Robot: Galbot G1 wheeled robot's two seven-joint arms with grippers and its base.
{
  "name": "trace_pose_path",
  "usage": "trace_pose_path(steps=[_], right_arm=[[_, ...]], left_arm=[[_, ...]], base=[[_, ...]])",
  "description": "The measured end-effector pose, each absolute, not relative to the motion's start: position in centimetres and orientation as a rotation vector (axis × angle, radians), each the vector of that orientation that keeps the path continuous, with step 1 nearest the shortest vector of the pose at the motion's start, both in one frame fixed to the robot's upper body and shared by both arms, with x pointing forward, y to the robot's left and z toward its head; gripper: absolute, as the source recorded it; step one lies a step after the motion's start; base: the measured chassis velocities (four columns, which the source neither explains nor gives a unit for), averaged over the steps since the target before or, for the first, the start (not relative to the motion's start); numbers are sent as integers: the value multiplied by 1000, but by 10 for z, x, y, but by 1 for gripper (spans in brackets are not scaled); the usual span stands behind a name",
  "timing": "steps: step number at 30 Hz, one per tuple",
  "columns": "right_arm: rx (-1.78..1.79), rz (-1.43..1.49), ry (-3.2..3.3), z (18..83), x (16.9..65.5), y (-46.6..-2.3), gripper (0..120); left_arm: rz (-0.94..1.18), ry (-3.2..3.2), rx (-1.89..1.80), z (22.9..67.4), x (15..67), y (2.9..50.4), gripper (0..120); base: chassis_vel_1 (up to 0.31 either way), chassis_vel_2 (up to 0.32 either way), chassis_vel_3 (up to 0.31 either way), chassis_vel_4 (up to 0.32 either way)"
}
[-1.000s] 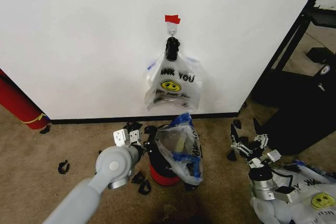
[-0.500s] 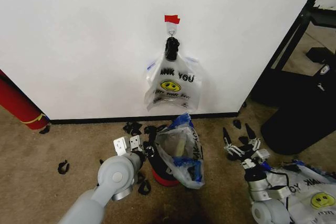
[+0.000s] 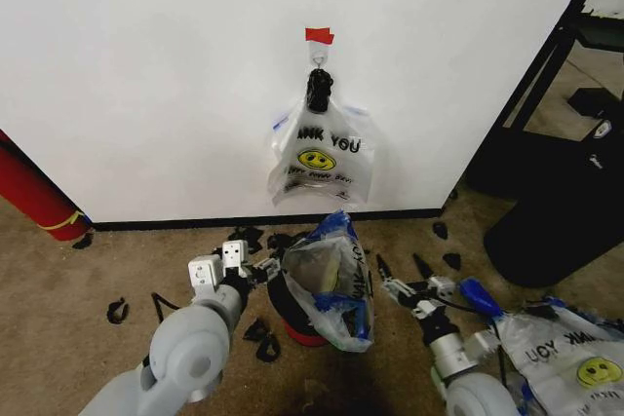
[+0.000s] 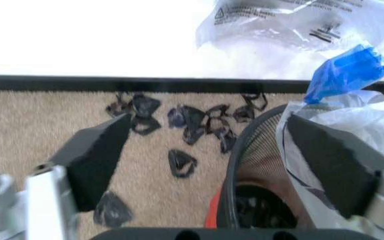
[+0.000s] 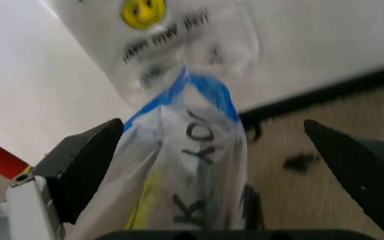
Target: Pick up the garbage bag from the wall and place it over the trash bin.
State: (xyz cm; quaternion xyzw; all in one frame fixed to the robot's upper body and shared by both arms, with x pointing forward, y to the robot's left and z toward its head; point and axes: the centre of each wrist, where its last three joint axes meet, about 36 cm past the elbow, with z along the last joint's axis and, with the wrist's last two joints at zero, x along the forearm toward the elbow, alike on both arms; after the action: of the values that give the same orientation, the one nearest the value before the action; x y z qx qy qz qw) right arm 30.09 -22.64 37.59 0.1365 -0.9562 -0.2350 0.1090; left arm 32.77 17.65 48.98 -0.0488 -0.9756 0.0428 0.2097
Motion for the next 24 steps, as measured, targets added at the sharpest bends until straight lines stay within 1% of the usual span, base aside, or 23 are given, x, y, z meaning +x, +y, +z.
trace_pose_path(steps=[2, 7, 10, 20, 21, 24], right_arm=[[363, -696, -2734, 390, 304, -225, 100], [288, -616, -2574, 407, 320, -222, 100], [326, -597, -2506, 406, 338, -219, 100], [405, -611, -2429, 400, 368, -208, 100], [410, -611, -2405, 399, 371, -208, 100], [404, -602, -2357, 398, 375, -207, 90]], left_arm=[[117, -2719, -180, 488, 327, 173, 100], [125, -2726, -211, 491, 324, 171, 100], [134, -2728, -218, 494, 322, 170, 100], [155, -2714, -227, 493, 319, 167, 100], [156, -2713, -228, 493, 319, 167, 100], [159, -2711, -229, 492, 320, 166, 100]], base=[[0, 0, 0, 0], [0, 0, 0, 0], [0, 0, 0, 0], [0, 0, 0, 0], [0, 0, 0, 0], [0, 0, 0, 0]])
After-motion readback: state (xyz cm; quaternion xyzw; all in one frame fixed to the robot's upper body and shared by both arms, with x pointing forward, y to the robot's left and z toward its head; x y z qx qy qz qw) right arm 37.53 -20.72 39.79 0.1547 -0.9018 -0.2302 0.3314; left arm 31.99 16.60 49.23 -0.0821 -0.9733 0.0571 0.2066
